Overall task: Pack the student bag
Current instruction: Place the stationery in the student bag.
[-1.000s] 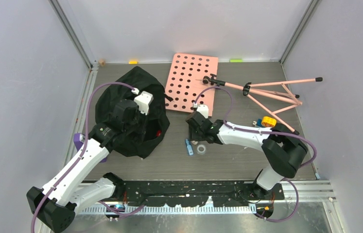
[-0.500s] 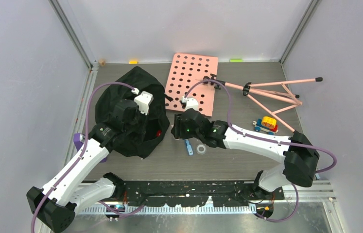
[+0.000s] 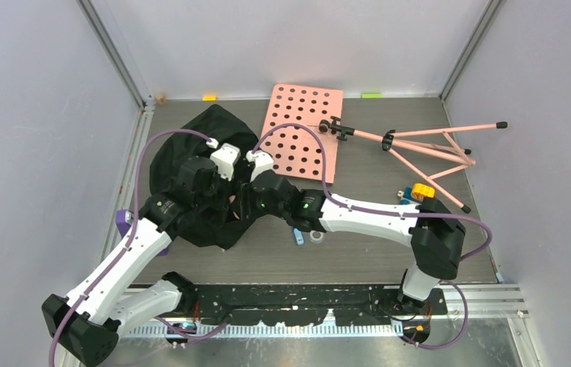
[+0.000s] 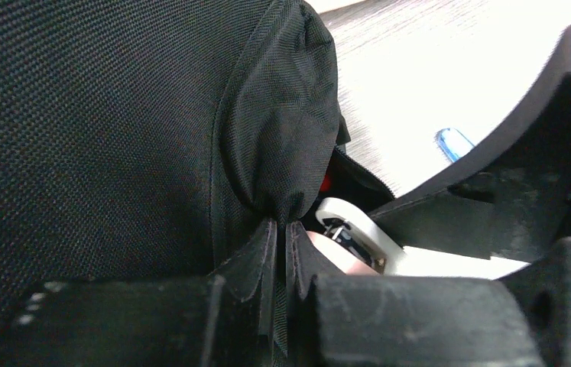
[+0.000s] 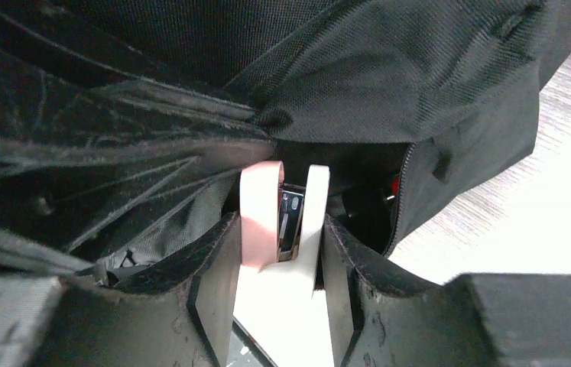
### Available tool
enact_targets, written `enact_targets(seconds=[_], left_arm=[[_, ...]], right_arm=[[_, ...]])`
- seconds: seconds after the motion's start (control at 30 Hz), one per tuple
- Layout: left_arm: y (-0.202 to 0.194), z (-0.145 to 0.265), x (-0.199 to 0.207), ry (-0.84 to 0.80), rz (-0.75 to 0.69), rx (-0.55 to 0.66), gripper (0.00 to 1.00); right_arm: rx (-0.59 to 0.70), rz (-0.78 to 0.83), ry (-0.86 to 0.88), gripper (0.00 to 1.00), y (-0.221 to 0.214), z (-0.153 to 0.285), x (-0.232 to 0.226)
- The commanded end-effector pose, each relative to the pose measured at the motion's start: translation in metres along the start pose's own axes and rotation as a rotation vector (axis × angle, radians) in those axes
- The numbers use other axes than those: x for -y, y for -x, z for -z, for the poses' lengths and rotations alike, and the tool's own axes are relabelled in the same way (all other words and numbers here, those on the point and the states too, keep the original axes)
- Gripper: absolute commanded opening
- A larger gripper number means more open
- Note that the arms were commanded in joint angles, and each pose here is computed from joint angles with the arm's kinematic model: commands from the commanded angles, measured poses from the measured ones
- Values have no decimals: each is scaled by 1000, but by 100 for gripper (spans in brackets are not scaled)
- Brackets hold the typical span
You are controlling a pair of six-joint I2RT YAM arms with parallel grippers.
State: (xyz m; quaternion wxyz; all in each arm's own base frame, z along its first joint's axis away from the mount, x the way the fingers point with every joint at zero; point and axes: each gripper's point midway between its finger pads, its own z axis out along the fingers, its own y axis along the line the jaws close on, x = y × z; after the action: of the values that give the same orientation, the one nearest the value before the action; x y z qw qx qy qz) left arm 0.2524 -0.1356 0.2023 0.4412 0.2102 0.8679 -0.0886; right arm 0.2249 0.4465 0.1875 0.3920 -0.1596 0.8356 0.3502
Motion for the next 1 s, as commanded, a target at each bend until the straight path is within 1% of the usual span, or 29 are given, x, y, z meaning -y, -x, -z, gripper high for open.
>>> enact_targets(seconds=[0.0, 0.2, 0.3, 0.4, 0.53, 0.8, 0.97], left_arm=[[12, 4, 0, -3, 1, 50, 0], [12, 4, 1, -6, 2, 51, 0], [11, 3, 1, -8, 1, 45, 0], [10, 3, 1, -6, 1, 42, 0], [11, 3, 0, -3, 0, 44, 0], [12, 6, 1, -8, 3, 56, 0], [13, 7, 1, -9, 4, 60, 0]], right_arm=[[119, 23, 59, 47, 43, -4, -27], [143, 64, 0, 48, 42, -14, -13], [146, 77, -11, 52, 42, -16, -11], [145, 80, -12, 60, 42, -16, -11], [143, 85, -16, 65, 40, -16, -8], [134, 93, -4, 64, 37, -6, -7], [165, 62, 12, 64, 43, 22, -6]])
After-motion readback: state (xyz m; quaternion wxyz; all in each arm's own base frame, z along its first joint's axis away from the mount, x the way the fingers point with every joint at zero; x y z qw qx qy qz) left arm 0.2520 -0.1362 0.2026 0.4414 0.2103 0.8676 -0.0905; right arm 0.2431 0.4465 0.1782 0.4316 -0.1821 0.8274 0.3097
